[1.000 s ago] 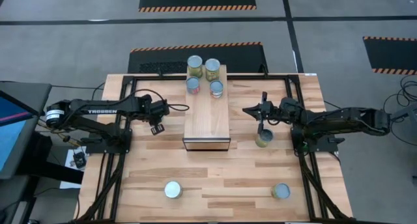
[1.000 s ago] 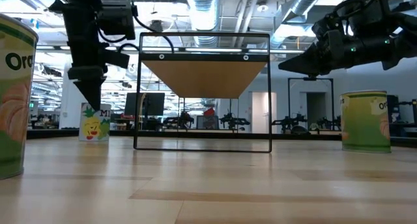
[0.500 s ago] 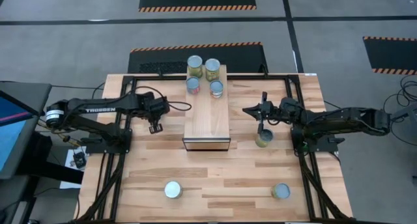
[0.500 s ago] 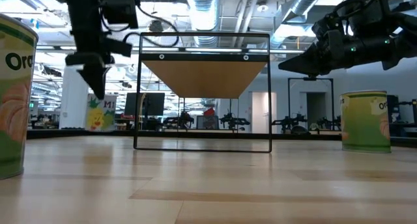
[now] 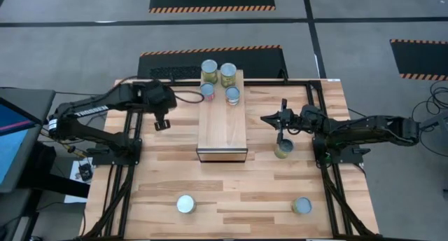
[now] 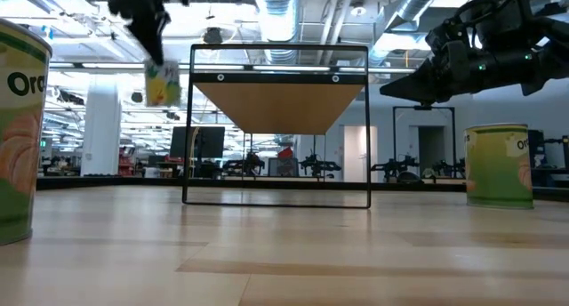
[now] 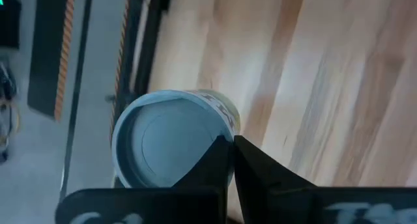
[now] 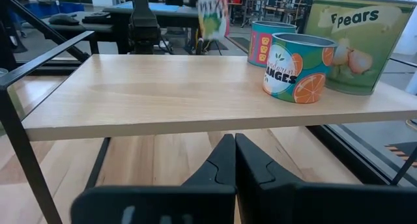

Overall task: Pick and place cans onto a shelf
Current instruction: Put the canned mixed fruit on the shelf, then put the canned spaghetti sauce on the shelf

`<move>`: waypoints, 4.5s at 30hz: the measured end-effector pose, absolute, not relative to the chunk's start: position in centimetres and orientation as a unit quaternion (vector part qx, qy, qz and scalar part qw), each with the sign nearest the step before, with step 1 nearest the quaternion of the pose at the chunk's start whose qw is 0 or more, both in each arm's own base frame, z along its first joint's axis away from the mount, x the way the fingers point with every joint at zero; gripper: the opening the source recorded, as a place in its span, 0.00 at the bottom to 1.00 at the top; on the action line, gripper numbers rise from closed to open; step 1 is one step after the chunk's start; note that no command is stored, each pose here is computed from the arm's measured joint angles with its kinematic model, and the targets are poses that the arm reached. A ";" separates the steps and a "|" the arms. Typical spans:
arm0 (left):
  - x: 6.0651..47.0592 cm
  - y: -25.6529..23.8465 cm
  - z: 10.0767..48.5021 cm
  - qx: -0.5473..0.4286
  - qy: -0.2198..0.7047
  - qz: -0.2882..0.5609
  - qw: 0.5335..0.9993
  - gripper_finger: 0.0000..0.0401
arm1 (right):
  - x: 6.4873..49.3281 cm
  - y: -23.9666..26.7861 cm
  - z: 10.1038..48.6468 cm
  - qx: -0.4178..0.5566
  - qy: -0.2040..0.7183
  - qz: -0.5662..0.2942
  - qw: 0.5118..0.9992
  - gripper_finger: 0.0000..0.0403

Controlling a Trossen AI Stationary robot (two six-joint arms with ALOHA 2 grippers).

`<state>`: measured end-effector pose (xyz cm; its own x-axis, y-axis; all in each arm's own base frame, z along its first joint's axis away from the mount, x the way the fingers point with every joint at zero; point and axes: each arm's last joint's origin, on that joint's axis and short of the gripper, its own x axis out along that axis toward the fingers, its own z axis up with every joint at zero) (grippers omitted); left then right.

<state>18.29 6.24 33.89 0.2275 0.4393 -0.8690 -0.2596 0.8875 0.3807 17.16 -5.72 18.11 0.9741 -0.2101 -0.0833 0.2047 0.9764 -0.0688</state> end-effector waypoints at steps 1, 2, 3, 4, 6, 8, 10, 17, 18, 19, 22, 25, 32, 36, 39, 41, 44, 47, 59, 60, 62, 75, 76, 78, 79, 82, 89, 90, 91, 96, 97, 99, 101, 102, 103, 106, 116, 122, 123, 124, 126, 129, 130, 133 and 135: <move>18.3 6.2 34.6 0.080 0.571 0.221 0.787 0.00 | 17.2 -5.7 18.1 -0.030 0.045 -0.104 0.993 0.03; 18.3 6.2 35.3 0.081 0.562 0.216 0.794 0.00 | 17.2 -5.7 18.1 -0.030 0.045 -0.104 0.993 0.03; 18.3 6.1 35.9 0.080 0.553 0.209 0.802 0.00 | 17.2 -5.7 18.1 -0.030 0.045 -0.104 0.993 0.03; 18.3 6.1 36.5 0.082 0.544 0.202 0.811 0.00 | 17.2 -5.7 18.1 -0.030 0.045 -0.104 0.993 0.03; 18.4 6.1 37.4 0.089 0.532 0.198 0.818 0.00 | 17.2 -5.7 18.1 -0.030 0.045 -0.104 0.993 0.03; 18.8 6.2 38.2 0.088 0.525 0.194 0.824 0.00 | 17.2 -5.7 18.1 -0.030 0.045 -0.104 0.993 0.03; 19.3 6.2 38.7 0.085 0.521 0.184 0.829 0.00 | 17.2 -5.7 18.1 -0.030 0.044 -0.104 0.993 0.03; 23.7 6.7 39.0 0.117 0.536 0.116 0.828 0.00 | 17.2 -5.7 18.1 -0.030 0.044 -0.104 0.993 0.03; 24.4 6.8 39.0 0.120 0.538 0.105 0.828 0.00 | 17.2 -5.7 18.1 -0.030 0.044 -0.104 0.993 0.03; 25.1 6.9 39.0 0.123 0.538 0.090 0.829 0.00 | 17.2 -5.7 18.1 -0.030 0.045 -0.104 0.993 0.03; 27.1 7.0 38.9 0.127 0.539 0.056 0.831 0.00 | 17.2 -5.7 18.1 -0.030 0.045 -0.104 0.993 0.03; 28.7 7.0 38.6 0.133 0.541 0.034 0.830 0.00 | 17.2 -5.7 18.1 -0.032 0.047 -0.104 0.993 0.03; 30.6 7.4 37.0 0.140 0.570 0.015 0.810 0.00 | 17.1 -5.7 17.9 -0.031 0.056 -0.103 0.993 0.03; 31.0 7.5 36.7 0.144 0.571 0.006 0.808 0.00 | 17.1 -5.7 17.9 -0.031 0.056 -0.103 0.993 0.03; 31.1 7.7 36.7 0.143 0.565 0.008 0.813 0.00 | 17.1 -5.7 17.9 -0.031 0.056 -0.103 0.993 0.03; 31.1 7.9 36.8 0.138 0.561 0.006 0.816 0.00 | 17.1 -5.7 17.9 -0.031 0.056 -0.103 0.993 0.03; 31.1 8.1 36.8 0.126 0.558 -0.001 0.820 0.00 | 17.1 -5.7 17.9 -0.031 0.056 -0.103 0.993 0.03; 31.5 8.3 36.3 0.126 0.562 -0.002 0.817 0.00 | 17.1 -5.7 17.9 -0.031 0.056 -0.104 0.993 0.03; 31.9 8.6 35.8 0.131 0.572 0.008 0.810 0.00 | 17.2 -5.7 17.9 -0.031 0.056 -0.103 0.993 0.03; 31.9 8.6 35.8 0.133 0.572 0.011 0.809 0.00 | 17.2 -5.7 17.9 -0.031 0.056 -0.103 0.993 0.03; 31.9 8.7 35.8 0.138 0.574 0.019 0.807 0.00 | 17.2 -5.7 17.9 -0.031 0.056 -0.103 0.993 0.03; 31.9 8.8 35.8 0.152 0.575 0.029 0.804 0.20 | 17.2 -5.7 17.9 -0.031 0.056 -0.103 0.993 0.03; 31.9 8.8 36.0 0.155 0.574 0.033 0.803 0.21 | 17.2 -5.7 17.9 -0.031 0.056 -0.103 0.993 0.03; 31.9 8.8 36.5 0.159 0.567 0.039 0.807 0.22 | 17.2 -5.7 17.9 -0.031 0.056 -0.103 0.993 0.03; 31.9 8.8 36.8 0.160 0.563 0.040 0.810 0.23 | 17.2 -5.7 17.9 -0.031 0.056 -0.103 0.993 0.03; 31.9 8.8 37.3 0.161 0.555 0.042 0.815 0.24 | 17.2 -5.7 17.9 -0.031 0.056 -0.103 0.993 0.03; 30.9 8.6 38.9 0.178 0.534 0.044 0.825 0.24 | 17.2 -5.7 17.9 -0.031 0.055 -0.103 0.993 0.03; 30.6 8.5 39.3 0.177 0.528 0.049 0.830 0.24 | 17.2 -5.7 17.9 -0.031 0.055 -0.103 0.993 0.03; 30.1 8.4 39.7 0.174 0.519 0.054 0.835 0.23 | 17.2 -5.7 17.9 -0.032 0.054 -0.103 0.993 0.03; 27.2 7.6 41.1 0.157 0.439 0.074 0.882 0.13 | 17.2 -5.7 18.0 -0.040 0.050 -0.103 0.993 0.03; 26.6 7.4 41.0 0.150 0.420 0.075 0.892 0.11 | 17.2 -5.7 18.0 -0.041 0.049 -0.103 0.993 0.03; 25.2 7.2 40.3 0.140 0.383 0.079 0.910 0.07 | 17.2 -5.7 18.1 -0.042 0.049 -0.103 0.993 0.03; 23.8 6.8 39.1 0.137 0.346 0.089 0.924 0.04 | 17.2 -5.7 18.1 -0.042 0.048 -0.103 0.993 0.03; 23.1 6.7 38.5 0.138 0.325 0.095 0.931 0.03 | 17.2 -5.7 18.1 -0.042 0.047 -0.103 0.993 0.03; 22.4 6.5 37.7 0.139 0.305 0.101 0.937 0.02 | 17.2 -5.7 18.1 -0.043 0.044 -0.103 0.993 0.03; 20.6 5.9 35.4 0.140 0.236 0.104 0.956 0.01 | 17.2 -5.6 18.2 -0.039 0.038 -0.101 0.993 0.03; 16.3 4.5 26.5 0.166 0.006 0.111 0.980 0.02 | 19.6 -3.7 20.8 0.022 0.138 -0.087 0.986 0.01; 15.0 4.6 24.2 0.170 -0.074 0.124 0.975 0.02 | 20.1 0.7 23.9 0.127 0.272 -0.085 0.950 0.01; 15.0 4.7 24.1 0.170 -0.072 0.126 0.975 0.02 | 19.9 1.7 24.1 0.150 0.290 -0.084 0.941 0.01; 15.0 4.8 24.1 0.170 -0.070 0.130 0.974 0.02 | 19.7 2.6 24.2 0.175 0.307 -0.083 0.932 0.02; 14.9 5.1 24.0 0.170 -0.066 0.143 0.973 0.02 | 18.9 4.4 24.2 0.226 0.342 -0.088 0.908 0.02; 15.0 5.5 23.8 0.166 -0.056 0.151 0.973 0.02 | 17.5 7.0 24.1 0.312 0.375 -0.102 0.867 0.02; 15.1 5.6 23.7 0.165 -0.053 0.152 0.973 0.02 | 16.9 7.8 24.0 0.336 0.390 -0.108 0.850 0.02; 15.3 5.8 23.5 0.154 -0.047 0.141 0.977 0.02 | 15.2 10.0 23.8 0.393 0.437 -0.134 0.798 0.02; 15.4 6.0 23.3 0.144 -0.043 0.126 0.980 0.02 | 14.0 11.1 23.9 0.415 0.466 -0.164 0.764 0.02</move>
<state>15.39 5.99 23.25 0.9643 0.2355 0.1208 -0.2603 0.9264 0.2720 13.98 11.15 23.94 0.5124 0.1355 -0.8480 0.6373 0.6020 0.4812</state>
